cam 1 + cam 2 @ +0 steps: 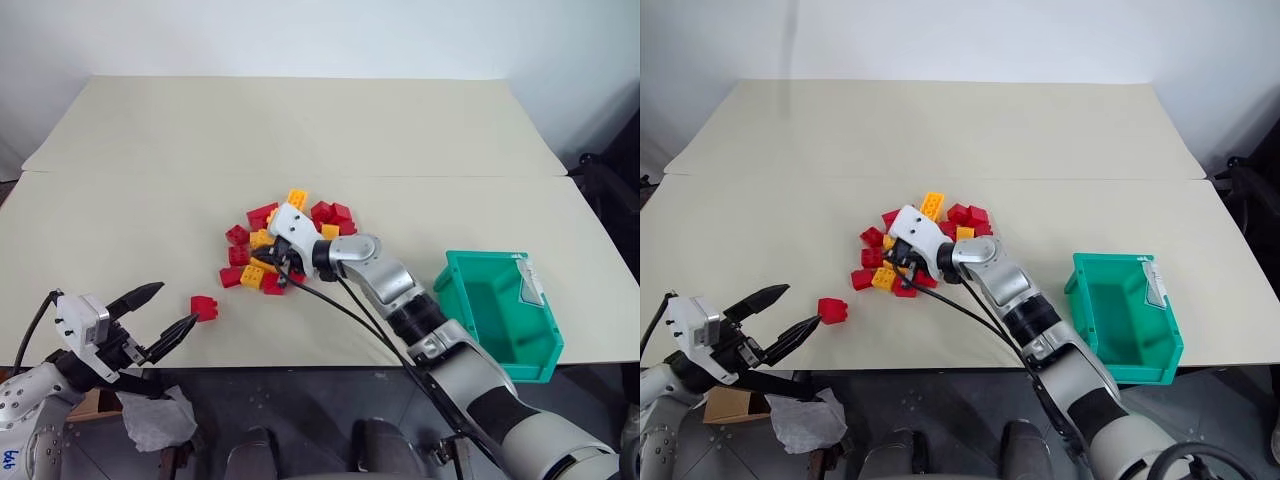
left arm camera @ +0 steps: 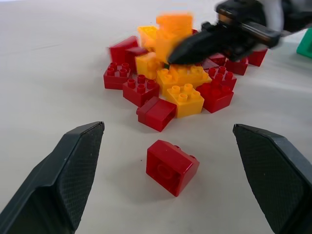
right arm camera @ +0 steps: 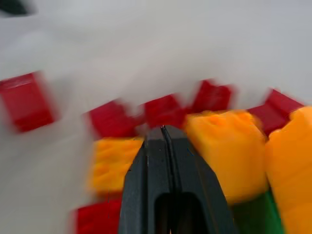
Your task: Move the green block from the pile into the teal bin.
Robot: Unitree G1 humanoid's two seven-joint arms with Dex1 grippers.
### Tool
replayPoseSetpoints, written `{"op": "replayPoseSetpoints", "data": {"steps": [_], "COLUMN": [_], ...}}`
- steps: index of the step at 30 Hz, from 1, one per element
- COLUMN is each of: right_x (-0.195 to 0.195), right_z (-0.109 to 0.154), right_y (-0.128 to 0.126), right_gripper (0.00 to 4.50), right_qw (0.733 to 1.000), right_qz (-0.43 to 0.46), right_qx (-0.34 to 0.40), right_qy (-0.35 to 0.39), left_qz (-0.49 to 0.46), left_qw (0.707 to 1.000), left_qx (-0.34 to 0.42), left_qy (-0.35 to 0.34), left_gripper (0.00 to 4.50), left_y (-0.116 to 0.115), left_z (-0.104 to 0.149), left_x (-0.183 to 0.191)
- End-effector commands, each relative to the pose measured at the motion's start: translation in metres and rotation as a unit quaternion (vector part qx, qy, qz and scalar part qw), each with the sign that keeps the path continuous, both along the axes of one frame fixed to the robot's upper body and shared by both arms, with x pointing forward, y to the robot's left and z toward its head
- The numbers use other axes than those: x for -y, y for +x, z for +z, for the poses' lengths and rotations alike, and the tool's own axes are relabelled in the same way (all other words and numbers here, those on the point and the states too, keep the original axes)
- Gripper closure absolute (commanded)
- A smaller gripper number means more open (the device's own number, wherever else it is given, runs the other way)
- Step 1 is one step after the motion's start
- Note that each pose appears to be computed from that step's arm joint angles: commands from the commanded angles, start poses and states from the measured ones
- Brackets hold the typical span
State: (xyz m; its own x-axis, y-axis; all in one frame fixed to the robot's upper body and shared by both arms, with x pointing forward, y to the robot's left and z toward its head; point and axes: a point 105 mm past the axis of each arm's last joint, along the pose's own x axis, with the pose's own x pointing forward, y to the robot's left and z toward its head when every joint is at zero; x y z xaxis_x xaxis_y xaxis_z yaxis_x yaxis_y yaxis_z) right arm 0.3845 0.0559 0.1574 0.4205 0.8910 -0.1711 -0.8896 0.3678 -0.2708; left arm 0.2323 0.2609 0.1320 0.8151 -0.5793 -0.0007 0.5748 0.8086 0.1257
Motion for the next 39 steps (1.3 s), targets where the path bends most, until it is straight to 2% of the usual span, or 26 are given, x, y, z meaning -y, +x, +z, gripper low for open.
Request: {"op": "replayPoseSetpoints", "data": {"steps": [1,9,14,18,25,31,34,39], "right_x": [0.019,0.035,0.031,0.030,0.047,0.068,0.084,0.117], "right_z": [0.024,0.028,0.016,0.005,-0.004,0.043,0.048,0.043], "right_y": [0.023,0.041,0.028,0.007,-0.029,-0.042,-0.049,-0.042], "right_gripper": [4.49,4.49,4.49,4.49,4.49,4.49,3.88,2.21], "right_qw": [0.998,0.995,0.999,0.998,0.991,0.992,0.990,0.993], "right_qz": [-0.046,-0.080,-0.025,0.041,0.107,0.122,0.129,0.092], "right_qx": [0.039,0.052,0.043,0.030,-0.007,0.001,-0.007,-0.012], "right_qy": [0.032,0.028,0.008,-0.025,-0.081,-0.036,-0.050,-0.077], "left_qz": [-0.003,-0.006,-0.011,-0.014,-0.016,-0.021,-0.023,-0.020], "left_qw": [1.000,1.000,1.000,0.999,0.999,0.999,0.999,0.999], "left_qx": [0.022,0.027,0.029,0.030,0.028,0.030,0.034,0.033], "left_qy": [0.004,0.003,0.004,0.004,0.005,0.005,0.013,0.021], "left_gripper": [0.00,0.00,0.00,0.00,0.00,0.00,0.00,0.00], "left_y": [-0.001,0.005,0.009,0.009,0.008,0.008,0.006,0.005], "left_z": [0.009,0.010,0.010,0.010,0.007,0.008,0.009,0.009], "left_x": [0.004,0.005,0.007,0.009,0.010,0.011,0.008,0.002]}}
